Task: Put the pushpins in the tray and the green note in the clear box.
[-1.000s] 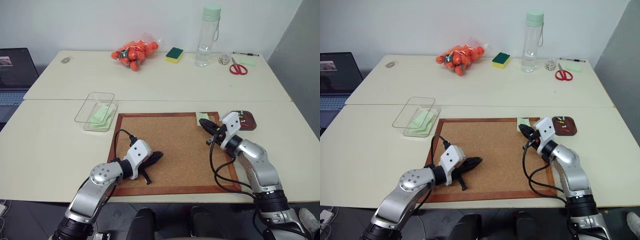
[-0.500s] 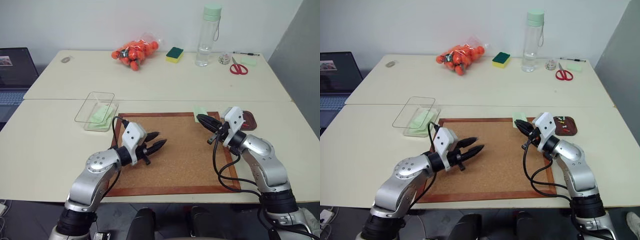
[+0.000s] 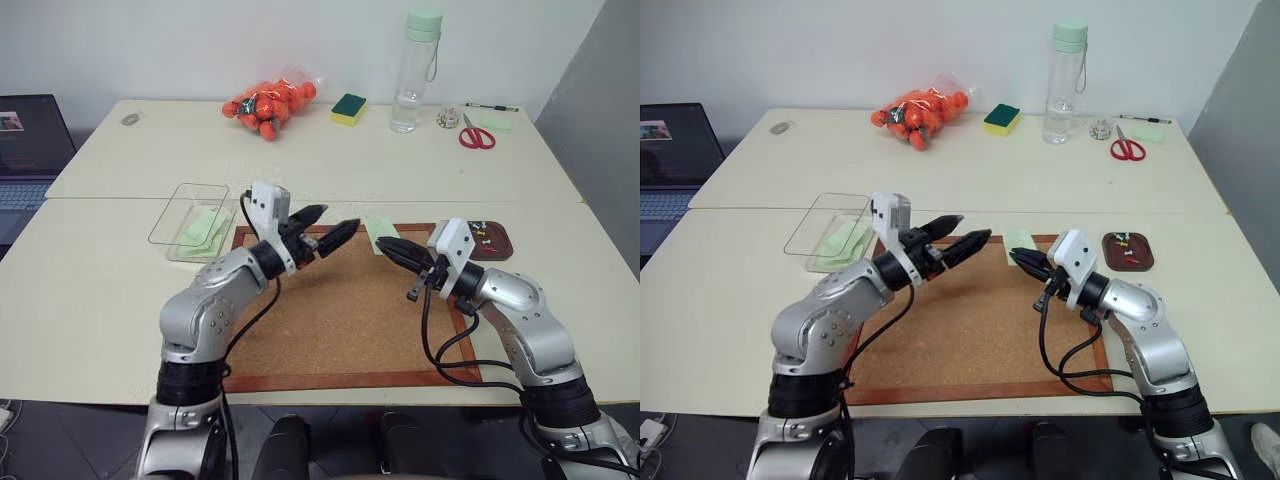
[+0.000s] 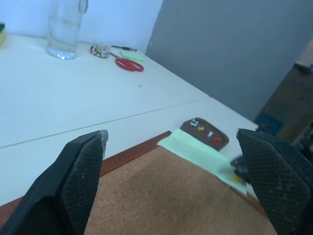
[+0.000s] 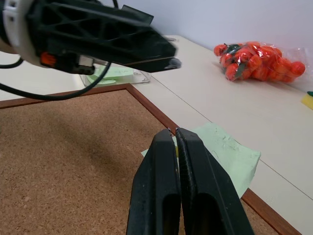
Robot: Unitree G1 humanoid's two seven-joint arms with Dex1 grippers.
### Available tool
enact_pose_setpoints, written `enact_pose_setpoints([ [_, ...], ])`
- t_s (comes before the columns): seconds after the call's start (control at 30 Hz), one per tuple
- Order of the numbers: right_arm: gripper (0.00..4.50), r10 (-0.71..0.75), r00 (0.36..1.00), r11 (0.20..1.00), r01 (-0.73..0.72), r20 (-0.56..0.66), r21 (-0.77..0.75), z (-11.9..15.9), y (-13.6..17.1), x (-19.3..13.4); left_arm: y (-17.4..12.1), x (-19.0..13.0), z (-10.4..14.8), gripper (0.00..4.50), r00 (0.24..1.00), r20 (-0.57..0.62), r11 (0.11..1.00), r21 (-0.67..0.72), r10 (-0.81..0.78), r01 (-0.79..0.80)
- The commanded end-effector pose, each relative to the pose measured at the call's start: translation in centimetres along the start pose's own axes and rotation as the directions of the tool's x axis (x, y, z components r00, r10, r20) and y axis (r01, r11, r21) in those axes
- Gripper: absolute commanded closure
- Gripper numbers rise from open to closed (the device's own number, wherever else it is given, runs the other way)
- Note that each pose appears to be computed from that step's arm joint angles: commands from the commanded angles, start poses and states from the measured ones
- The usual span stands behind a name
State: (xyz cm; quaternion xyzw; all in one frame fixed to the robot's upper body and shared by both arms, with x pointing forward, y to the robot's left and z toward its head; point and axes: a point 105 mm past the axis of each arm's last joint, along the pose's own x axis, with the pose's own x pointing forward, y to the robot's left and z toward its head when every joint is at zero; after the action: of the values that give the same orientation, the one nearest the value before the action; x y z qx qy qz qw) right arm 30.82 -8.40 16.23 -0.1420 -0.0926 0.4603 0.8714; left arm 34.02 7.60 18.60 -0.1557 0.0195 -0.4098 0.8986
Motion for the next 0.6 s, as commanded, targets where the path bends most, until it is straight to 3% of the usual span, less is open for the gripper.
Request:
enact_pose_setpoints([
  [0.03, 4.5, 0.04, 0.997, 0.995, -0.034, 0.063, -0.096, 2.4, 0.3, 0.4, -0.5, 1.4, 0.8, 0.06, 1.0, -0.011, 0.98, -0.195, -0.03, 0.027],
  [0.2, 4.5, 0.069, 0.995, 0.988, -0.058, 0.072, -0.141, 3.0, 0.6, 0.6, -0.7, 2.9, 0.3, 0.06, 0.997, -0.063, 0.921, -0.39, -0.051, 0.022],
  [0.33, 4.5, 0.078, 0.994, 0.985, -0.065, 0.076, -0.161, 3.5, 0.6, 0.8, -0.7, 3.5, -0.2, 0.06, 0.994, -0.096, 0.886, -0.464, -0.047, -0.003],
  [0.6, 4.5, 0.084, 0.993, 0.978, -0.067, 0.083, -0.198, 4.4, 0.6, 1.1, -0.1, 4.0, -1.1, 1.55, 0.99, -0.141, 0.86, -0.507, -0.01, -0.063],
])
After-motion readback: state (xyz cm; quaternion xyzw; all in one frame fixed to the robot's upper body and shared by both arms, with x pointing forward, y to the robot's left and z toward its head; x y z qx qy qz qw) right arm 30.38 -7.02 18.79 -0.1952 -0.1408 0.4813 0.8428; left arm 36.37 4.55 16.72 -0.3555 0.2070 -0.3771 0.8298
